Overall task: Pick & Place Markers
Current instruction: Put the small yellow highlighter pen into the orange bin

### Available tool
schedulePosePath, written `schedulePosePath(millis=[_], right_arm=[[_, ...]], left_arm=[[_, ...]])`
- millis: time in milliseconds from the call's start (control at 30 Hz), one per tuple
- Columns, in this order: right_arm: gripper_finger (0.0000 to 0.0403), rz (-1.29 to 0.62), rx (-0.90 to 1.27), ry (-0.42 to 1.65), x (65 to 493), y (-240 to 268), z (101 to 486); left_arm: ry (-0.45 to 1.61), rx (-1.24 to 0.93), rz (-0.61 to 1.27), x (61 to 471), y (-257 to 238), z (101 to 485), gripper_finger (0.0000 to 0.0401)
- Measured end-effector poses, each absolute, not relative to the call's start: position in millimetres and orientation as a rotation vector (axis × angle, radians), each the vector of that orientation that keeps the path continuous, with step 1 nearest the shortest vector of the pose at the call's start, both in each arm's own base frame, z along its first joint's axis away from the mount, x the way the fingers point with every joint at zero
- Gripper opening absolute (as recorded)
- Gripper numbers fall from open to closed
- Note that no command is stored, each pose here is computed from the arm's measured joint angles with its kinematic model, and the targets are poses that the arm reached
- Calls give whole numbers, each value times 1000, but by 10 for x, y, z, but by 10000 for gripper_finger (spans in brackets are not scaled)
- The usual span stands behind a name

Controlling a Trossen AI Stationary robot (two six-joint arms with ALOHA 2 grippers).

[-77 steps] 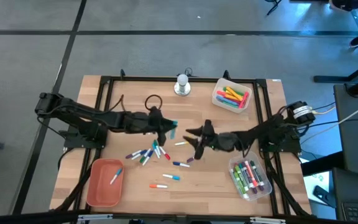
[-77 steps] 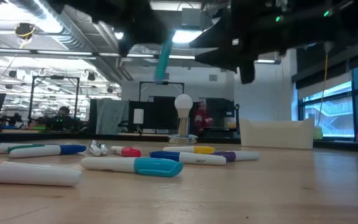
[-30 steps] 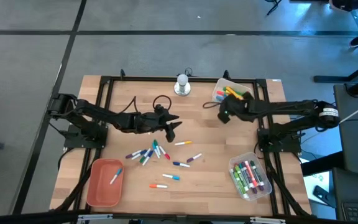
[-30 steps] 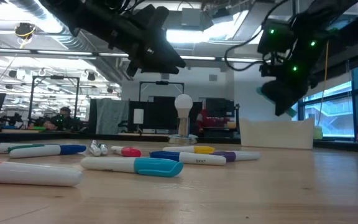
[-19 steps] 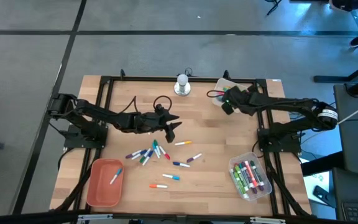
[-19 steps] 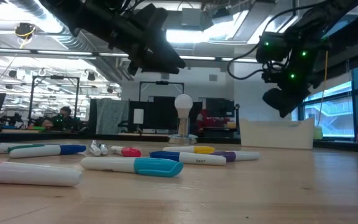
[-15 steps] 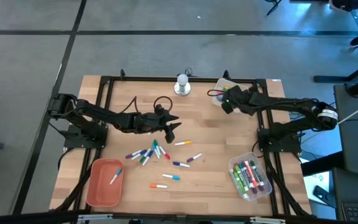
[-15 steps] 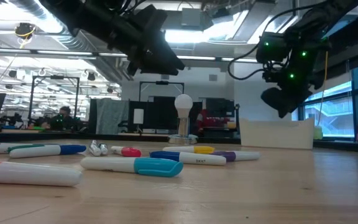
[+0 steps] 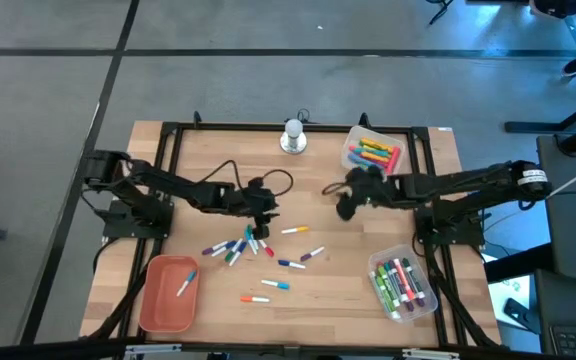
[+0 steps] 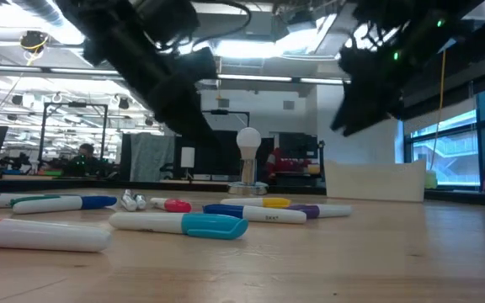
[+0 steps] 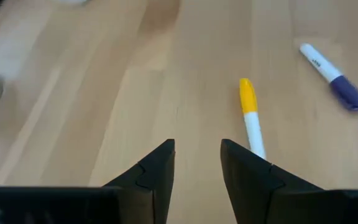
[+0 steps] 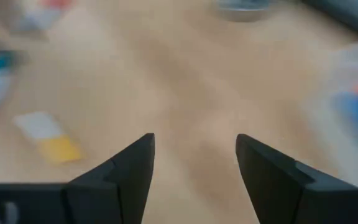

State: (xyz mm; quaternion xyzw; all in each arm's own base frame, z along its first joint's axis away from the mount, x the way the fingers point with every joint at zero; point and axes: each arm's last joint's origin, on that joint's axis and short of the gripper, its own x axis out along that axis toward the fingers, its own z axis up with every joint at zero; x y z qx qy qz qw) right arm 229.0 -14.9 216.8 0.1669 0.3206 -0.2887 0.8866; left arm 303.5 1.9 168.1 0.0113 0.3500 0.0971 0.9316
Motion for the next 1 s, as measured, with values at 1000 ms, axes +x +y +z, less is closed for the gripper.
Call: schedulePosePath(millis=[1000], right_arm=[[226,-630,387,631,2483,492,1813]], left_arm=[[691,30,67,3544,-35,1093,143]])
